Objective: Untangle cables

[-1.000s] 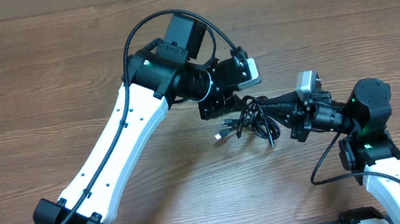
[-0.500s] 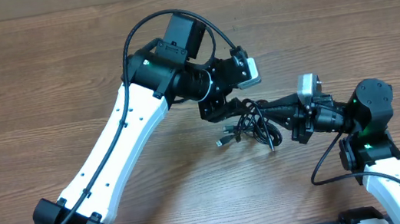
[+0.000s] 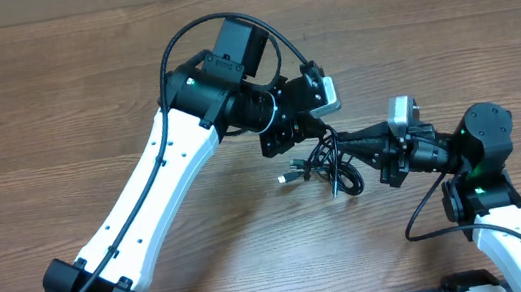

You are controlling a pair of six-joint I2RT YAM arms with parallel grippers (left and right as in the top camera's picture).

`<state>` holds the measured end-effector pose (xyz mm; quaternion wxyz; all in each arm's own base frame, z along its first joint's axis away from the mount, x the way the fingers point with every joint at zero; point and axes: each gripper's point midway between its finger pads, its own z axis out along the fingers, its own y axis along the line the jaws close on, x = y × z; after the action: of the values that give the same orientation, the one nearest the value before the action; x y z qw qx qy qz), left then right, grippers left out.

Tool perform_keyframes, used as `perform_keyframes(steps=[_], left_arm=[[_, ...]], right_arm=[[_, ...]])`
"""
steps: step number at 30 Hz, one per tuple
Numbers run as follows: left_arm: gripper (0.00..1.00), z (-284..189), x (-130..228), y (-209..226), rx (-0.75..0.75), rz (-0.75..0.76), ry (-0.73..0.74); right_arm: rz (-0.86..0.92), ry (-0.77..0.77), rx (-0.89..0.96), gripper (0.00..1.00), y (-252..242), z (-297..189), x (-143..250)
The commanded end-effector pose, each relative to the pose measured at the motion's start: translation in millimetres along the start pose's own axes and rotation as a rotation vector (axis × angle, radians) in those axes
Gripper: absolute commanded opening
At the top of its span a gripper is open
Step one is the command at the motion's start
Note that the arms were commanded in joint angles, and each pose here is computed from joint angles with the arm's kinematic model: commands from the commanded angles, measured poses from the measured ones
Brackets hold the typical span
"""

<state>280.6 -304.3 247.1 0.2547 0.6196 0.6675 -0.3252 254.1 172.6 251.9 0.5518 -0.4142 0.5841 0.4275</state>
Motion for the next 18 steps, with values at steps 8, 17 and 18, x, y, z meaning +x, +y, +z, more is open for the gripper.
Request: perform_keyframes(steps=[8, 17, 18], left_arm=[[0.04, -4.0, -12.0, -2.8, 0.014, 0.032, -0.036], [0.04, -6.5, -14.9, -5.6, 0.035, 0.042, -0.062], [0.04, -8.3, -16.9, -6.7, 0.046, 0.046, -0.079]], right_arm=[[-0.035, -0.012, -0.021, 0.04, 3.8, 0.6, -10.3], [0.003, -0.03, 0.025, 0.04, -4.0, 0.4, -17.4], [0.017, -0.031, 0.041, 0.04, -6.8, 0.3, -17.5]])
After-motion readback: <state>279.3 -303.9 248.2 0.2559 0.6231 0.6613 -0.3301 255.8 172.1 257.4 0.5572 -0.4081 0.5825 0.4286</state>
